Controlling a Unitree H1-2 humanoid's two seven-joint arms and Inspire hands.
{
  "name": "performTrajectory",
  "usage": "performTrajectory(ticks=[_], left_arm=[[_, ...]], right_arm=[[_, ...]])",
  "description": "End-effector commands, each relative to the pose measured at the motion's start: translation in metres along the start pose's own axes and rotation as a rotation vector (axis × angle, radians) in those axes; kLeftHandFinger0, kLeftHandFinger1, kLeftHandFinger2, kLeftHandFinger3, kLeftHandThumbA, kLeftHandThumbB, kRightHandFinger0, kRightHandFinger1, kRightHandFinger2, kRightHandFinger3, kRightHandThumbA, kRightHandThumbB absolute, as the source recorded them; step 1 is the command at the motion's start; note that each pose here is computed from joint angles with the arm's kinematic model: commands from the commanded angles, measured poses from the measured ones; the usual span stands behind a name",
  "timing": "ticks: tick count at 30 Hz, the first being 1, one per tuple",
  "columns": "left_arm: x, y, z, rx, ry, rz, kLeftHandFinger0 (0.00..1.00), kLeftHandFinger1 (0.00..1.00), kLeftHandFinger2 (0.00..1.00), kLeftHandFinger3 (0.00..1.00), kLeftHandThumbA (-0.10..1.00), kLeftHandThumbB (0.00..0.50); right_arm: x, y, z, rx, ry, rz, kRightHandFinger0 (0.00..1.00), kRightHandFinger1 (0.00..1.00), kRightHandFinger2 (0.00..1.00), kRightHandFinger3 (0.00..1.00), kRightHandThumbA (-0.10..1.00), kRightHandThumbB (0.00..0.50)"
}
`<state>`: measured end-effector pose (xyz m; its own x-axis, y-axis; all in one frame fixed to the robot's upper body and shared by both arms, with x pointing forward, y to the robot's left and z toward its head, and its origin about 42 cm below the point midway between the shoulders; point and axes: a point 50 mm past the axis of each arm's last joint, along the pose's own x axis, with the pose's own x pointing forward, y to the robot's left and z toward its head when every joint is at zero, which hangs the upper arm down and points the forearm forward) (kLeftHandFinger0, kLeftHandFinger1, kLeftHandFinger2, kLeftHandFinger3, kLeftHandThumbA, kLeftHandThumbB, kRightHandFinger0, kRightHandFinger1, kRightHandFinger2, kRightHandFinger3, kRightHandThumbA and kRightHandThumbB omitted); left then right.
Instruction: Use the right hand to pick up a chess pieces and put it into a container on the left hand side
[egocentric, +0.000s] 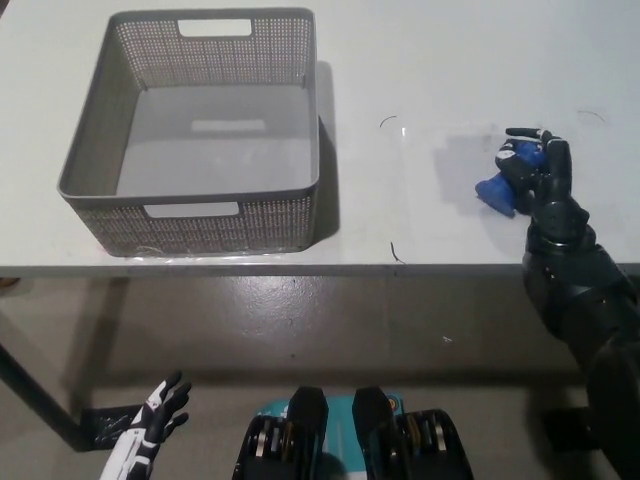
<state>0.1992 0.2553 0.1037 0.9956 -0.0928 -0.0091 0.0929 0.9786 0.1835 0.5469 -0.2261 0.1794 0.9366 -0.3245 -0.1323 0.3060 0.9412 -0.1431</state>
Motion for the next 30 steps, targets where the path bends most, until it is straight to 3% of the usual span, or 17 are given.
performTrajectory(ticks=[1,8,15,18,20,23,28,30], left_arm=[[0.002,0.005,0.009,-0.004,-0.063,0.013,1.0,1.0,1.0,1.0,1.0,0.253],[0.004,0.004,0.007,-0.026,-0.063,0.014,1.0,1.0,1.0,1.0,1.0,0.265],[0.004,0.004,0.006,-0.028,-0.062,0.016,1.0,1.0,1.0,1.0,1.0,0.266],[0.004,0.005,0.005,-0.035,-0.065,0.014,1.0,1.0,1.0,1.0,1.0,0.26],[0.004,0.004,0.004,-0.034,-0.06,0.011,1.0,1.0,1.0,1.0,1.0,0.26],[0.004,0.004,0.004,-0.031,-0.059,0.005,1.0,1.0,1.0,1.0,1.0,0.258],[0.003,0.003,0.002,-0.027,-0.054,0.004,1.0,1.0,1.0,1.0,1.0,0.262],[0.002,0.004,0.001,-0.006,-0.047,0.007,1.0,1.0,1.0,1.0,1.0,0.273]], right_arm=[[0.009,0.001,0.051,0.112,-0.136,-0.066,0.0,0.21,0.68,0.64,-0.1,0.167],[0.009,0.019,0.109,0.195,-0.29,-0.035,0.0,0.18,0.64,0.66,-0.1,0.18],[-0.012,0.05,0.203,0.207,-0.605,0.038,0.0,0.17,0.66,0.74,-0.1,0.118],[-0.028,0.064,0.24,0.215,-0.69,0.055,0.02,0.24,0.68,0.76,-0.1,0.136],[-0.045,0.077,0.269,0.243,-0.758,0.099,0.0,0.17,0.67,0.73,-0.1,0.114],[-0.072,0.098,0.301,0.208,-0.832,0.125,0.0,0.17,0.67,0.74,-0.1,0.143],[-0.108,0.137,0.326,0.171,-0.887,0.187,0.0,0.2,0.68,0.75,-0.1,0.131],[-0.128,0.161,0.333,0.177,-0.883,0.246,0.0,0.22,0.73,0.78,-0.1,0.133]])
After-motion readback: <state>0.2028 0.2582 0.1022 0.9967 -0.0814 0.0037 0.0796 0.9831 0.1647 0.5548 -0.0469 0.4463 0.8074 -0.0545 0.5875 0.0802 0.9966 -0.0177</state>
